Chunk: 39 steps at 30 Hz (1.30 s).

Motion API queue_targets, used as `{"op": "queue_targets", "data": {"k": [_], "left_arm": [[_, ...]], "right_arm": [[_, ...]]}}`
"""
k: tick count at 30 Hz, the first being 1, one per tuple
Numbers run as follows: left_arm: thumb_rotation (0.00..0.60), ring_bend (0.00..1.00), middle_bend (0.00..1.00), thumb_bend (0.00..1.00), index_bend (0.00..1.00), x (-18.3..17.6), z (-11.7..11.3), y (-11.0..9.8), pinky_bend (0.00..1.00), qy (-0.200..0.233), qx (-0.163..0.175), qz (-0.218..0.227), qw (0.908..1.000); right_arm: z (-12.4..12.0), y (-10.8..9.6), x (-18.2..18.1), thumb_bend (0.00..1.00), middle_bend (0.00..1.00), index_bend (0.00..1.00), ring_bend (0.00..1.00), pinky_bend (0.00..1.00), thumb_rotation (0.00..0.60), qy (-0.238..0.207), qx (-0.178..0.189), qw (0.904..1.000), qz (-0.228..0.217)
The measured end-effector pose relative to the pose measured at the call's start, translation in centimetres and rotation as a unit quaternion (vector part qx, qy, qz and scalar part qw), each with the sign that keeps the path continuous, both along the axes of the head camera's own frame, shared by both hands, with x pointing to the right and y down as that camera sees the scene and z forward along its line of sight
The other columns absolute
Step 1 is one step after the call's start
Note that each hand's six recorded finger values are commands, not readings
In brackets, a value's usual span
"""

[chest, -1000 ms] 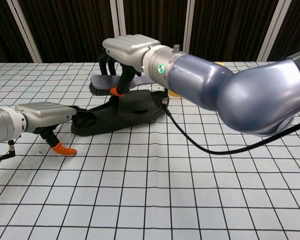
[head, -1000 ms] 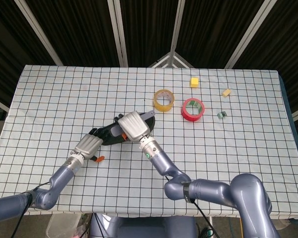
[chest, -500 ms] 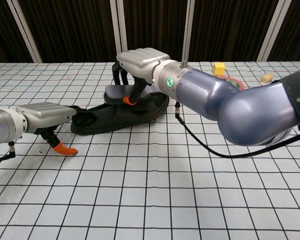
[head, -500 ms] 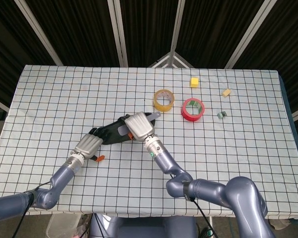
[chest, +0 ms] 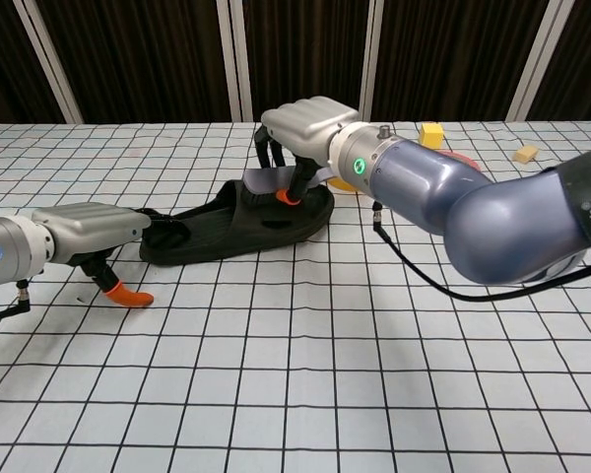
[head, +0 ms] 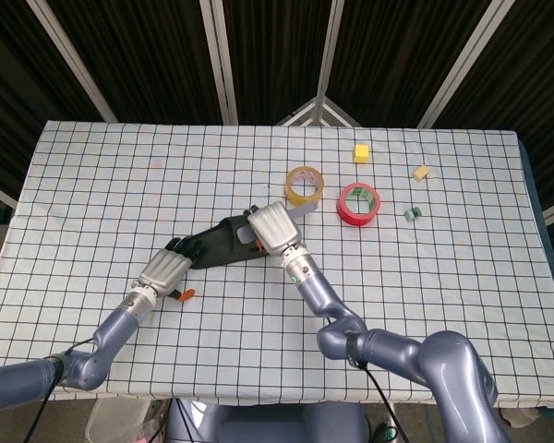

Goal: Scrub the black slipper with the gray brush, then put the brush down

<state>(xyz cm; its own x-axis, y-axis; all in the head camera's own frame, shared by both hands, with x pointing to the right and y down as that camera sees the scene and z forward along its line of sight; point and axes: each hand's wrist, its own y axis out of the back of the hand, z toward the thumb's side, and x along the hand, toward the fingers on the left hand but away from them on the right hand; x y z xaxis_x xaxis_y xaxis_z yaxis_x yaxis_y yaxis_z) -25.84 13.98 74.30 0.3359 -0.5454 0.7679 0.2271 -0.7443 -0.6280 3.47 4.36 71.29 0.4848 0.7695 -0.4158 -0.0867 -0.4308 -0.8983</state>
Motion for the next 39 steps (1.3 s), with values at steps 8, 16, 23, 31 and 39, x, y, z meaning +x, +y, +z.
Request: {"op": "queue_targets", "data": {"k": [8,16,23,31,39], "left_arm": [[0.479,0.01,0.04,0.42,0.05,0.2,-0.2,0.1,0.05,0.000,0.002,0.000,1.0000],[0.478,0.01,0.04,0.42,0.05,0.5,-0.1,0.1,0.05,0.001,0.002,0.000,1.0000],[0.477,0.01,0.04,0.42,0.05,0.6,-0.1,0.1,0.05,0.000,0.003,0.002,1.0000],[0.478,0.01,0.04,0.44,0.05,0.6,-0.1,0.1,0.05,0.000,0.003,0.003,1.0000],[0.478,0.01,0.04,0.44,0.05,1.0,-0.2,0.1,0.05,0.002,0.005,0.008,1.0000]], "right_arm": [[-0.3,0.3,-0.2,0.80,0.73,0.82,0.65,0.64,0.600,-0.004,-0.001,1.0000,-0.007],[-1.2,2.3,-2.0,0.80,0.73,0.83,0.65,0.64,0.600,-0.023,-0.008,0.9989,-0.039],[-1.6,3.0,-2.8,0.80,0.73,0.82,0.65,0.64,0.600,-0.027,-0.003,0.9982,-0.054],[-0.8,1.9,-1.6,0.80,0.73,0.82,0.65,0.64,0.600,-0.007,0.002,0.9992,-0.039],[0.3,0.1,0.5,0.80,0.73,0.82,0.65,0.64,0.600,0.029,0.011,0.9994,-0.018]]}}
